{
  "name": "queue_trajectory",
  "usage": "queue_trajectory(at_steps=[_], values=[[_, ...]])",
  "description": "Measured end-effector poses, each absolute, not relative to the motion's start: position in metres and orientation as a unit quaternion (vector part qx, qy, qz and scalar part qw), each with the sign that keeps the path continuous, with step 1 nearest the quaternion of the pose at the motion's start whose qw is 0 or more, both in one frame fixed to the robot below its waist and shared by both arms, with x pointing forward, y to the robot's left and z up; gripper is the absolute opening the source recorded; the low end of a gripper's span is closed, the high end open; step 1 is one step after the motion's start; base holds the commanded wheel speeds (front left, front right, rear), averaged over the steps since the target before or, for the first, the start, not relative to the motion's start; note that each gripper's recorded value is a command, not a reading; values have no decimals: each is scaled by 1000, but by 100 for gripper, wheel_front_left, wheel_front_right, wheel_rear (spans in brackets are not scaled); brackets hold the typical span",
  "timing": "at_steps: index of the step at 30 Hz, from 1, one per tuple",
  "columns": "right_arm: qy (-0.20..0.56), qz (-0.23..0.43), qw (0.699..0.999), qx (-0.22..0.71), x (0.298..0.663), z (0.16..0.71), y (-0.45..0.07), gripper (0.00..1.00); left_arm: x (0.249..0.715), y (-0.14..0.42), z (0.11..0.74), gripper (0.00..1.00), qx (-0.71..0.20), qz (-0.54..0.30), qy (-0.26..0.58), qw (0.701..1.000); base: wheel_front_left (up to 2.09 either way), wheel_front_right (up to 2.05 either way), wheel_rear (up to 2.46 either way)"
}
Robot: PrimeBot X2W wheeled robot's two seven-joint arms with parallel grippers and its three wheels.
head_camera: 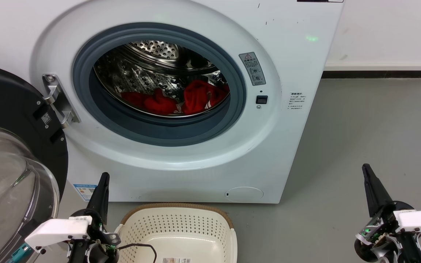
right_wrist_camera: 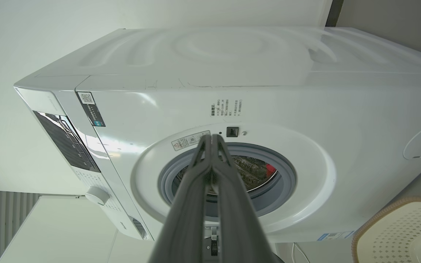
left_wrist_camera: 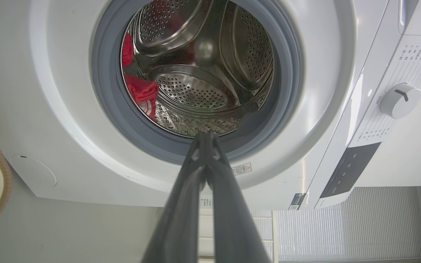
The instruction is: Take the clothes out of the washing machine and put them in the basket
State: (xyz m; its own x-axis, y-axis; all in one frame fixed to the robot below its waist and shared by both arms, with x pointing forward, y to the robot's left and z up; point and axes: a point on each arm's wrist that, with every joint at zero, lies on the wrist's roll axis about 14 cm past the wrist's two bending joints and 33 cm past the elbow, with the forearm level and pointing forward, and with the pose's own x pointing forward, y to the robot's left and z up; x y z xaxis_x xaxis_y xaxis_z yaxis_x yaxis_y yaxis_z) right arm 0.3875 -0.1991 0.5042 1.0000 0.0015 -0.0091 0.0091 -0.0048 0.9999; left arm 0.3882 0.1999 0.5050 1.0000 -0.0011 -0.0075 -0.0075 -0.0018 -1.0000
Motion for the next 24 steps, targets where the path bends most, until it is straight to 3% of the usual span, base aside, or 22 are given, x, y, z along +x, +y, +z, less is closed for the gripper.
queue_trajectory(at_steps=[24], values=[[4, -3, 705, 709, 388, 504, -199, 0, 388, 200, 505, 0, -708, 2, 3, 706, 0, 0, 0]])
